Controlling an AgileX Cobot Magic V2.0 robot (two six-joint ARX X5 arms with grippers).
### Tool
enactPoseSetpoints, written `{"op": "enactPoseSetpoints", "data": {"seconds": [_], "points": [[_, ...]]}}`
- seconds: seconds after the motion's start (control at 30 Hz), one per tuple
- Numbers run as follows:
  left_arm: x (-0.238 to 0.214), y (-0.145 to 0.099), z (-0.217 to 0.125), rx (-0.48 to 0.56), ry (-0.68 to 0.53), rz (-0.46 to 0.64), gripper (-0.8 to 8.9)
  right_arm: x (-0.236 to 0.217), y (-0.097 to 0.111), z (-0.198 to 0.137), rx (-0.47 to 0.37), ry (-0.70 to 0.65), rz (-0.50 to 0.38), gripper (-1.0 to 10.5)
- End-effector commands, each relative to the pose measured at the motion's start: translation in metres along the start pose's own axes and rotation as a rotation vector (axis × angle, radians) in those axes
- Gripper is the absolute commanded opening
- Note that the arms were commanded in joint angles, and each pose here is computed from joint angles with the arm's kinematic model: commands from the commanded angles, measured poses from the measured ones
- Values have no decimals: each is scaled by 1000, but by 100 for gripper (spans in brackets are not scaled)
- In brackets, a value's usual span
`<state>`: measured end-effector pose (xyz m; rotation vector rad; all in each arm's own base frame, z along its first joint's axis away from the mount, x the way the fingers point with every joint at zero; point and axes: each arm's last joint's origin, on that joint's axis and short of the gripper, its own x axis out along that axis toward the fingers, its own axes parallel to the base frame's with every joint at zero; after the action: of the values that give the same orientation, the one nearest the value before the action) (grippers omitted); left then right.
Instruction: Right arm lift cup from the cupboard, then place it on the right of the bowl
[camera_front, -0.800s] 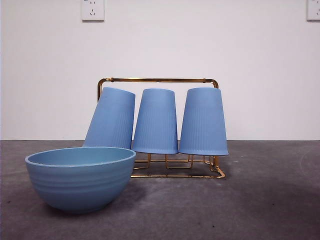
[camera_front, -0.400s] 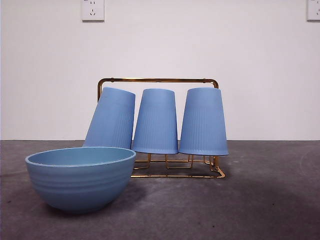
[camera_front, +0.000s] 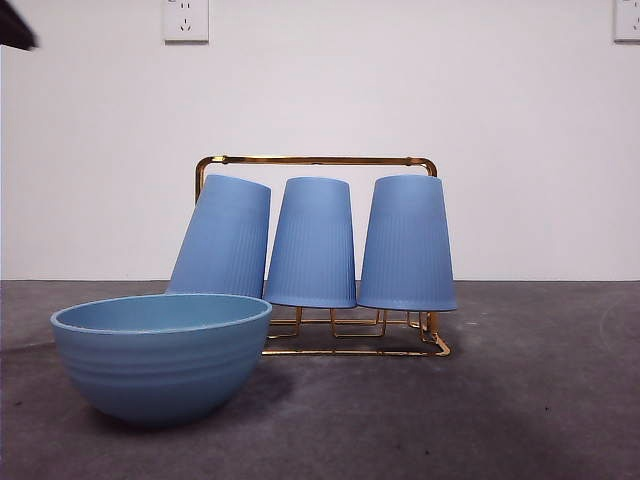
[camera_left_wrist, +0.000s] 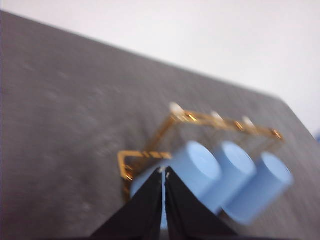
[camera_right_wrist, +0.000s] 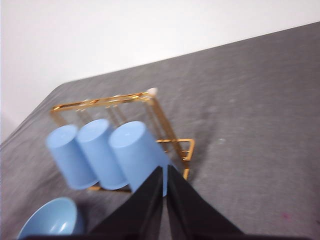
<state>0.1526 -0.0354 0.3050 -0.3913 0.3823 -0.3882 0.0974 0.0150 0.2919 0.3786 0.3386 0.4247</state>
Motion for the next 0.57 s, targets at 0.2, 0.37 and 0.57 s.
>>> {"op": "enactPoseSetpoints", "data": {"seconds": [0.2, 0.37, 0.57], "points": [[22, -18, 19, 202, 190, -184, 8, 17, 12, 25, -153, 152, 184, 12], [33, -26, 15, 325, 290, -320, 8, 36, 13, 24, -198, 263, 284, 12], [40, -28, 11, 343, 318, -346, 11, 49, 11, 21, -187, 320, 304, 12]]}}
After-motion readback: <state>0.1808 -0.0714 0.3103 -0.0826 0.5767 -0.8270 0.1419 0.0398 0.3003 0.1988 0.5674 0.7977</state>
